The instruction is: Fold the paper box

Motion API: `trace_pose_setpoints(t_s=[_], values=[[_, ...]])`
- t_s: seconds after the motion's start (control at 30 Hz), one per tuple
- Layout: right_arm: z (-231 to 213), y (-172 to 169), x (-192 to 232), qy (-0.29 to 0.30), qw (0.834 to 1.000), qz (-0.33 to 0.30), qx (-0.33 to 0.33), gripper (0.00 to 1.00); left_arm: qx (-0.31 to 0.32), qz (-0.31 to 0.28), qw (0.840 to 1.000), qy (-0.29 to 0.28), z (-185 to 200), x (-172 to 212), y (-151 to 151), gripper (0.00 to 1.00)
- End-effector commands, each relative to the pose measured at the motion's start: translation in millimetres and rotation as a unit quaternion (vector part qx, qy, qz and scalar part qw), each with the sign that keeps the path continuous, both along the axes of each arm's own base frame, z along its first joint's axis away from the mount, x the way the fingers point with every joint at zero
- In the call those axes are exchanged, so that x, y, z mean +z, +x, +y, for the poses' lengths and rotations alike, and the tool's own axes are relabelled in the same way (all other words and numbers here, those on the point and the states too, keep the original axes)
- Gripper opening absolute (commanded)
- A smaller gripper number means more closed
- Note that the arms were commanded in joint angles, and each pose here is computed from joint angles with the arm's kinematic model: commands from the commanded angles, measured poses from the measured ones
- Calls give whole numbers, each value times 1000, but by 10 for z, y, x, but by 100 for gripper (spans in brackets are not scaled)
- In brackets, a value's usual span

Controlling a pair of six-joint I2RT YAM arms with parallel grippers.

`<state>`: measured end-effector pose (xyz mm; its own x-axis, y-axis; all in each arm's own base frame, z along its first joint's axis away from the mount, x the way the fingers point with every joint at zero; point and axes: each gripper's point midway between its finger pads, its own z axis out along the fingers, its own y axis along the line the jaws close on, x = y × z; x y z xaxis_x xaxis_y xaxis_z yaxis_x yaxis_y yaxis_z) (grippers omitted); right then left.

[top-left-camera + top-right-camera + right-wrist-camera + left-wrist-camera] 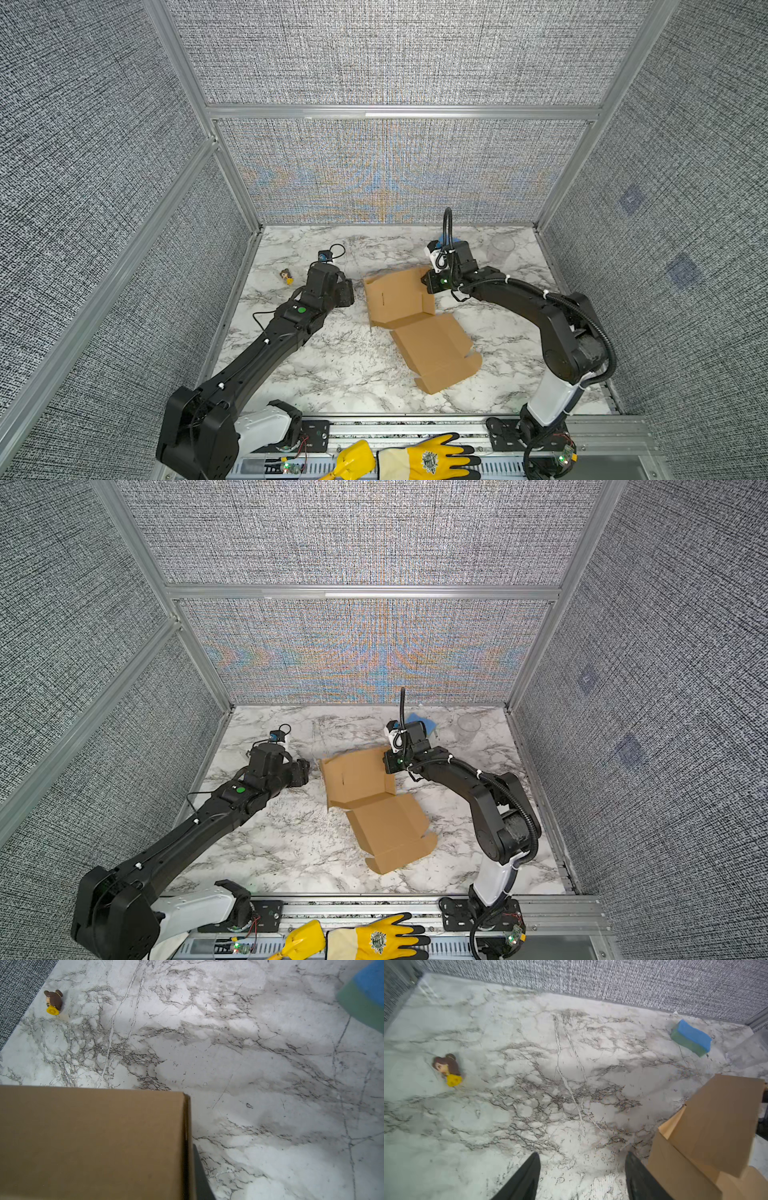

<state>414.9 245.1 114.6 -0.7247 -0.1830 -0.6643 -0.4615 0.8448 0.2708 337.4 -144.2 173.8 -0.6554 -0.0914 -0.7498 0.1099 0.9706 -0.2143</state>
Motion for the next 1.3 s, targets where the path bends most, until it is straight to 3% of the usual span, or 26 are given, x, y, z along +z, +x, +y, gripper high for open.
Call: trace_pose_setpoints(t_s=[0.0, 0.17, 0.27, 0.83, 1.27], values=[[-38, 26, 21, -14, 1000, -11, -4, 0, -30, -1, 999, -33, -192, -37, 81, 65], [-54, 82, 19, -27, 999, -23, -9, 0, -113, 20, 992, -52, -517, -109, 114, 64], [-47, 95, -25, -43, 999, -25, -11, 0, -130, 33, 989, -69, -641, -144, 140, 61], [-87, 62, -55, -104, 993, -45, -32, 0, -142, 48, 987, -55, -892, -316, -37, 57], [-26, 17, -68, -97, 994, -39, -38, 0, -141, 36, 987, -62, -874, -274, -101, 56]])
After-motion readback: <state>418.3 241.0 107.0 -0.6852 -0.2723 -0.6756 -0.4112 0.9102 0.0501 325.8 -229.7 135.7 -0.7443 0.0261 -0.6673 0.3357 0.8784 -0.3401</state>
